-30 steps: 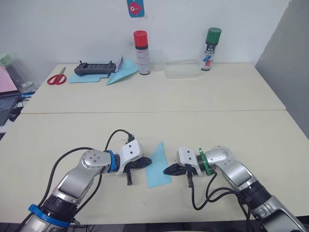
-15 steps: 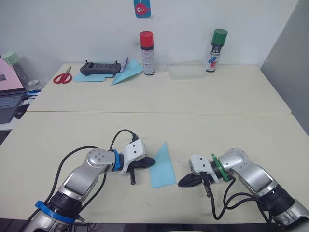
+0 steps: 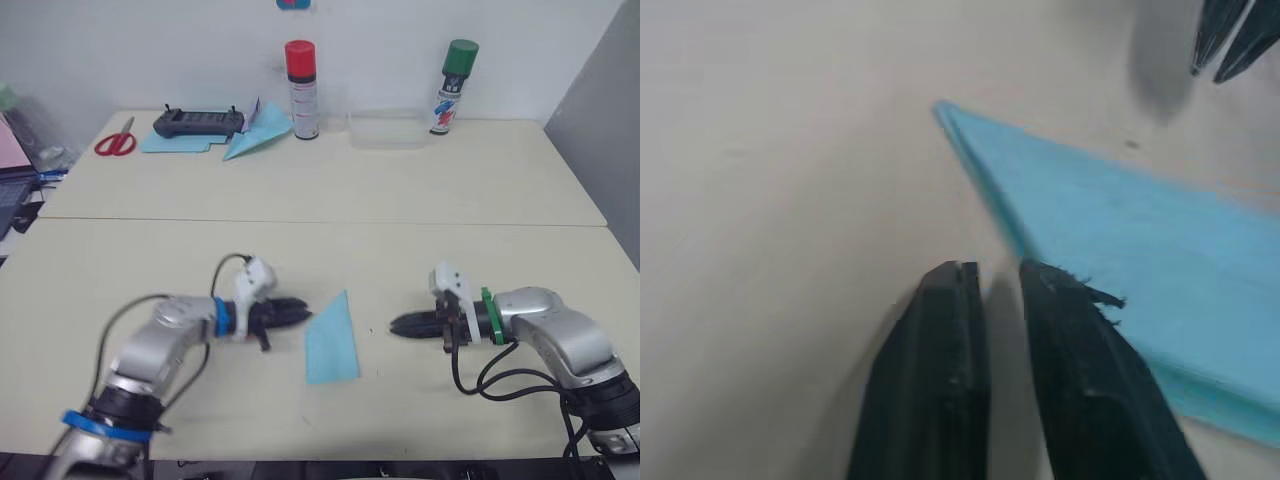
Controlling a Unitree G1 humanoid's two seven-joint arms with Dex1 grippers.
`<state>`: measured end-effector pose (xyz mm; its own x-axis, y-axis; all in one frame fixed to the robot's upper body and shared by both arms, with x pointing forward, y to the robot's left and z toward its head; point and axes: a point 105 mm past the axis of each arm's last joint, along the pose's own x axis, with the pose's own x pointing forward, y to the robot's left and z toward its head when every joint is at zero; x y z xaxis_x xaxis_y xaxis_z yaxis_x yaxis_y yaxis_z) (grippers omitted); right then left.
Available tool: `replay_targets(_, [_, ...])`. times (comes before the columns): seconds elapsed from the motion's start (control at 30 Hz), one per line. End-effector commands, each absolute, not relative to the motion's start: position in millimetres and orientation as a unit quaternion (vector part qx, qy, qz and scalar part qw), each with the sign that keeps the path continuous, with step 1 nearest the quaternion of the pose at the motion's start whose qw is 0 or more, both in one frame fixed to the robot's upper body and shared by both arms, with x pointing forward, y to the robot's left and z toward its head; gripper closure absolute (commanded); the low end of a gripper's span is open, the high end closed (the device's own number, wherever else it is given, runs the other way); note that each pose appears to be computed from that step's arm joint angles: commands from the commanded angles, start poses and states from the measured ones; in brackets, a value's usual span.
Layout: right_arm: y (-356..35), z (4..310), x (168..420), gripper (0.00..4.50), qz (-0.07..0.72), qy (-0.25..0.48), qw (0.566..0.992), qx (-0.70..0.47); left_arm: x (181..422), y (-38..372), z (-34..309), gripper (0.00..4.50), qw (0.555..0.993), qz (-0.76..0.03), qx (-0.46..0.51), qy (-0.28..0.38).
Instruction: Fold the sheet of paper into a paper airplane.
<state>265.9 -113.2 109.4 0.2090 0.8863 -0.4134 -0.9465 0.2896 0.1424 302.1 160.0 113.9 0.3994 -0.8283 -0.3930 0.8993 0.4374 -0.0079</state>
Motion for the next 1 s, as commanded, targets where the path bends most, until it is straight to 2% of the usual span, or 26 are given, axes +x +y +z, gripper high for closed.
replay_targets(0.03, [-117, 117, 262, 2.88, 0.573, 0.211, 0.79, -0.054, 311, 177, 143, 2.36, 0.806, -0.544, 0.192, 0.131])
replay_targets(0.1, [-119, 115, 262, 2.11, 0.561, 0.216, 0.798, -0.044, 317, 181, 141, 1.71, 0.781, -0.56, 0.252, 0.117])
replay_targets(0.17, [-119, 112, 264, 1.35, 0.547, 0.212, 0.809, -0.046, 328, 175, 142, 1.05, 0.736, -0.576, 0.35, 0.059])
replay_targets(0.27, [-117, 112, 262, 0.33, 0.543, 0.21, 0.812, -0.042, 336, 159, 145, 0.18, 0.678, -0.6, 0.424, -0.022])
replay_targets(0.33, [-116, 113, 259, 0.33, 0.546, 0.21, 0.81, -0.041, 339, 139, 152, 0.18, 0.639, -0.618, 0.449, -0.087])
replay_targets(0.4, [-116, 113, 258, 0.33, 0.546, 0.21, 0.81, -0.041, 340, 129, 155, 0.18, 0.612, -0.632, 0.46, -0.118])
replay_targets(0.53, [-119, 113, 255, 0.33, 0.541, 0.211, 0.813, -0.041, 335, 119, 151, 0.18, 0.564, -0.663, 0.47, -0.144])
replay_targets(0.63, [-121, 115, 254, 0.33, 0.533, 0.208, 0.819, -0.04, 324, 115, 140, 0.18, 0.509, -0.699, 0.481, -0.144])
replay_targets(1.0, [-123, 116, 250, 0.33, 0.514, 0.205, 0.832, -0.035, 312, 100, 132, 0.18, 0.468, -0.733, 0.466, -0.164])
